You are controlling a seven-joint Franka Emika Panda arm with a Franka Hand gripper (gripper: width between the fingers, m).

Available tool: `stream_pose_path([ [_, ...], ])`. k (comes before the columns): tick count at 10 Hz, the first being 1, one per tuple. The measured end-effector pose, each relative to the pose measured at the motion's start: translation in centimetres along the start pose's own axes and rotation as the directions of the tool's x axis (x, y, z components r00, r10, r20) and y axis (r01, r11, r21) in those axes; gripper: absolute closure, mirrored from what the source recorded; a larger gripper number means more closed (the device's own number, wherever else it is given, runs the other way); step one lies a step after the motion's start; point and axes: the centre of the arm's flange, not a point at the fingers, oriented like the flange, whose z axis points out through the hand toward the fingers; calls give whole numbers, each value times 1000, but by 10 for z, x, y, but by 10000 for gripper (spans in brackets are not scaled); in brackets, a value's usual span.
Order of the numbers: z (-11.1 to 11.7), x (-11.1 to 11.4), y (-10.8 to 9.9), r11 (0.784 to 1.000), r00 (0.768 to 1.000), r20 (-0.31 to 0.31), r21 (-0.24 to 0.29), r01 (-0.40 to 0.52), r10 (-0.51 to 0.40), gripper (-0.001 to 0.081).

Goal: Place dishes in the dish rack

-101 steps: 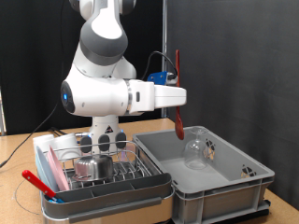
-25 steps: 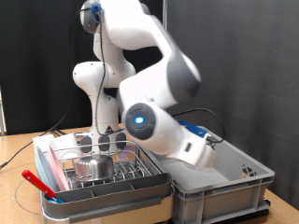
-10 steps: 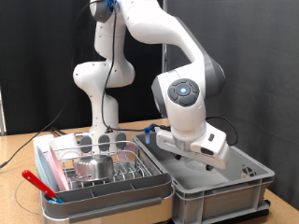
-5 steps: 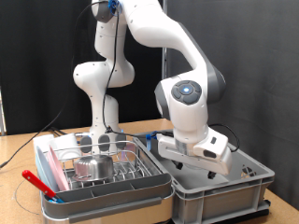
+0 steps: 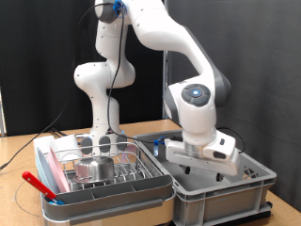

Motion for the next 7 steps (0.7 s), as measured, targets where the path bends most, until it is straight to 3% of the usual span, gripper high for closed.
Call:
stream_pose_path([
  [4,20,22,-7,1000,999,42,-2,12,-12,0],
  [6,31,22,-1,997,994,104,-77,-14,22,0],
  [7,39,20,0,997,992,127,-78,-19,29,0],
])
